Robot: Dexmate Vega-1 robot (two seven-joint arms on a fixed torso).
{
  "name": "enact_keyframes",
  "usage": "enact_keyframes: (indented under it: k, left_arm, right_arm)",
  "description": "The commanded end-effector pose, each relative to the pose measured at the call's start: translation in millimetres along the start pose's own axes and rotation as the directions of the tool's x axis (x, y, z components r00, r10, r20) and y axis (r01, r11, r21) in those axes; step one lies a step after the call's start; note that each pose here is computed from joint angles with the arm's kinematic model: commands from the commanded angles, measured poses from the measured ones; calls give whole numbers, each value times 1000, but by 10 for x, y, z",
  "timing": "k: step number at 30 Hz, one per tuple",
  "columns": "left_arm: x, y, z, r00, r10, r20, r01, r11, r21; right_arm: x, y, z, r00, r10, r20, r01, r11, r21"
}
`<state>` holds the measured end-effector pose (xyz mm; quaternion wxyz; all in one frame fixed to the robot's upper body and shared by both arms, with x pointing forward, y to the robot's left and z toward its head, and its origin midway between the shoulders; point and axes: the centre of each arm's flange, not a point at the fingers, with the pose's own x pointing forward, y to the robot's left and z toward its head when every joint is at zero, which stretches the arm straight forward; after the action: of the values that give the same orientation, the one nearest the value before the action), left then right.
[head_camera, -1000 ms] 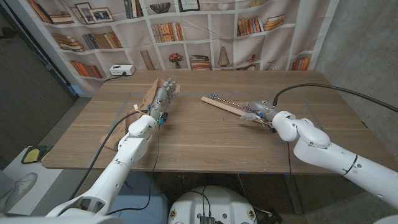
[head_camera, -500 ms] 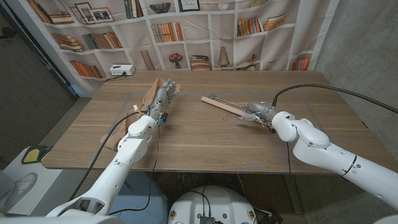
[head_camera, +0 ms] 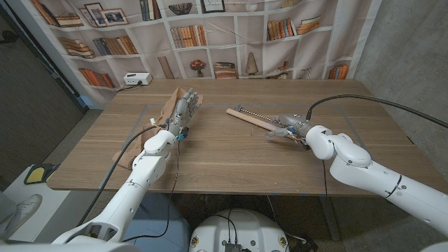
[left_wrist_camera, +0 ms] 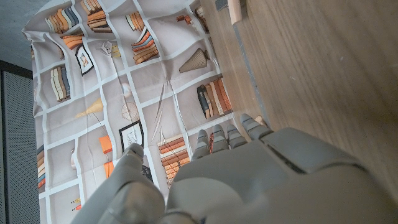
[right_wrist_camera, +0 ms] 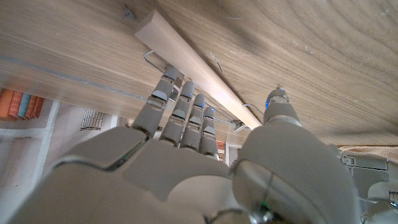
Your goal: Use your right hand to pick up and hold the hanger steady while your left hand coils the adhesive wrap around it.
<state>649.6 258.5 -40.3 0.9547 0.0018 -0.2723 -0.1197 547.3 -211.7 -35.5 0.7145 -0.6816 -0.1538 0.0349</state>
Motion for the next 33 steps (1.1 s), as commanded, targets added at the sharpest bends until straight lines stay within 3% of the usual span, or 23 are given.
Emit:
enact_keyframes:
  k: [1,33]
  left_arm:
    - [-4,-4,-21,1000,-3,-3,3,1000,-2]
    - [-38,26,-63,1000,4,-6,-4,1000,-10]
  right_arm:
    - [-6,13,-10,1000,13,-8,-13,1000,2]
    - [30,42,1,999,45,-11,-45,999,5]
